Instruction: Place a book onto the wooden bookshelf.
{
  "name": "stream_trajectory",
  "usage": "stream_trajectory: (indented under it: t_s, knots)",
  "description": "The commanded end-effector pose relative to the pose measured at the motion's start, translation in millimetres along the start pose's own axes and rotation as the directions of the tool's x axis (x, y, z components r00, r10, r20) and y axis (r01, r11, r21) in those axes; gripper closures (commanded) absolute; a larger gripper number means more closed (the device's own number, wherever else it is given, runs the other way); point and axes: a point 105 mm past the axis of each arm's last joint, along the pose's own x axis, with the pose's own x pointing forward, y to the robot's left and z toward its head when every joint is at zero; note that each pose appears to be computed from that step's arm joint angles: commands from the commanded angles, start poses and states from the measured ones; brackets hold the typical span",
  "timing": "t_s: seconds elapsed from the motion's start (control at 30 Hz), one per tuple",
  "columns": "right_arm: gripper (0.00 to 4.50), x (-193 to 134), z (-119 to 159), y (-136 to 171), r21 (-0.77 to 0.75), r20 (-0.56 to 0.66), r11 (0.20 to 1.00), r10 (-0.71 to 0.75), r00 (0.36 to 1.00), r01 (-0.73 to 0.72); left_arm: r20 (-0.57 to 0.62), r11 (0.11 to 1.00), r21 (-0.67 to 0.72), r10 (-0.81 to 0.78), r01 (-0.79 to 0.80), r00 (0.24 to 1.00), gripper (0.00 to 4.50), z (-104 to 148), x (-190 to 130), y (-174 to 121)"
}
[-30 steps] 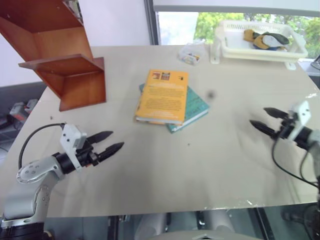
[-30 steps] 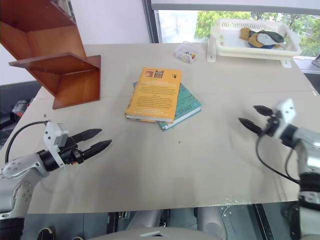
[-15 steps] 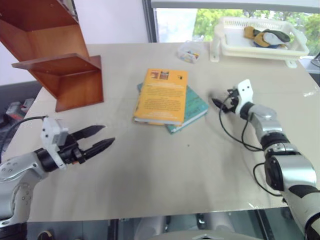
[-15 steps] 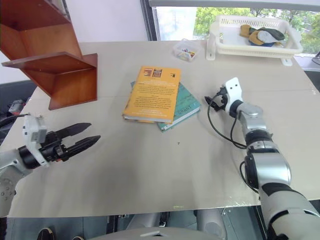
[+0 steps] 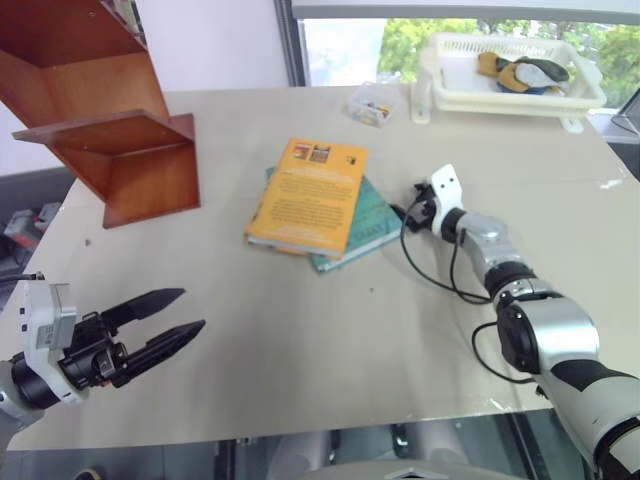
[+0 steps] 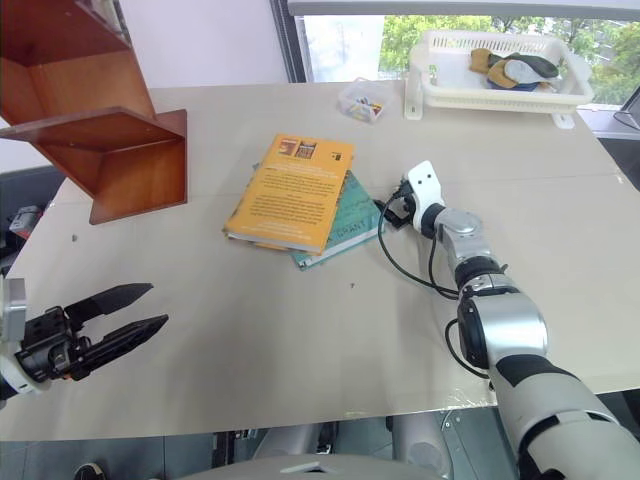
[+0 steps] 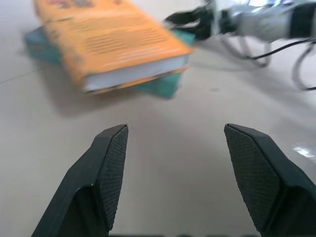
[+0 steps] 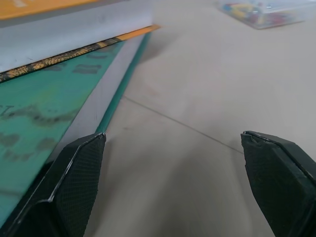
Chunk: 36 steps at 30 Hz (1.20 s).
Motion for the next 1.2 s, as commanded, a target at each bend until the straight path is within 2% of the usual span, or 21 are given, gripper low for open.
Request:
stream_trajectory:
  t_s: [0.03,0.3,0.43,0.53,0.67,0.8,0.9,1.1,1.2]
  knots:
    - [0.0,5.4,22.3,2.8,-0.03,0.069,0.999,0.033,0.997,-0.031,0.021,1.0,0.027,-0.008,0.008,1.0,1.15,10.1,0.1,-2.7]
    - [0.0,2.9,17.7,34.1,-0.015,0.111,0.968,0.251,0.962,-0.251,0.029,1.0,0.022,-0.012,0.012,1.0,1.15,8.9,2.2,-1.5]
    - [0.0,0.2,15.6,40.8,-0.007,0.12,0.952,0.304,0.945,-0.305,0.031,0.999,0.025,-0.021,0.02,0.999,1.15,10.0,4.6,-0.2]
    - [0.0,-1.6,13.7,42.2,-0.019,0.116,0.948,0.318,0.941,-0.318,0.034,0.999,0.026,-0.029,0.028,0.999,1.15,11.0,6.4,0.1]
    - [0.0,-10.1,13.7,22.0,-0.041,0.106,0.97,0.243,0.964,-0.24,0.03,0.999,0.04,-0.013,0.012,0.999,1.15,12.2,7.4,10.8]
    - [0.0,-35.8,13.5,-5.0,-0.095,0.09,0.975,0.211,0.973,-0.203,0.034,0.998,0.042,0.054,-0.056,0.998,1.15,12.7,11.9,42.3]
    - [0.0,-62.3,21.2,-15.7,-0.14,0.102,0.963,0.245,0.964,-0.229,0.034,0.998,0.006,0.069,-0.069,0.997,1.15,10.6,21.4,63.1]
    - [0.0,-118.4,44.8,-11.8,-0.161,0.12,0.946,0.303,0.946,-0.282,0.082,0.979,-0.198,0.063,-0.046,0.995,1.15,10.9,32.9,106.1]
    - [0.0,-142.9,53.7,-4.4,-0.157,0.12,0.948,0.296,0.947,-0.277,0.113,0.951,-0.293,0.14,-0.102,0.984,1.15,15.8,40.1,145.2]
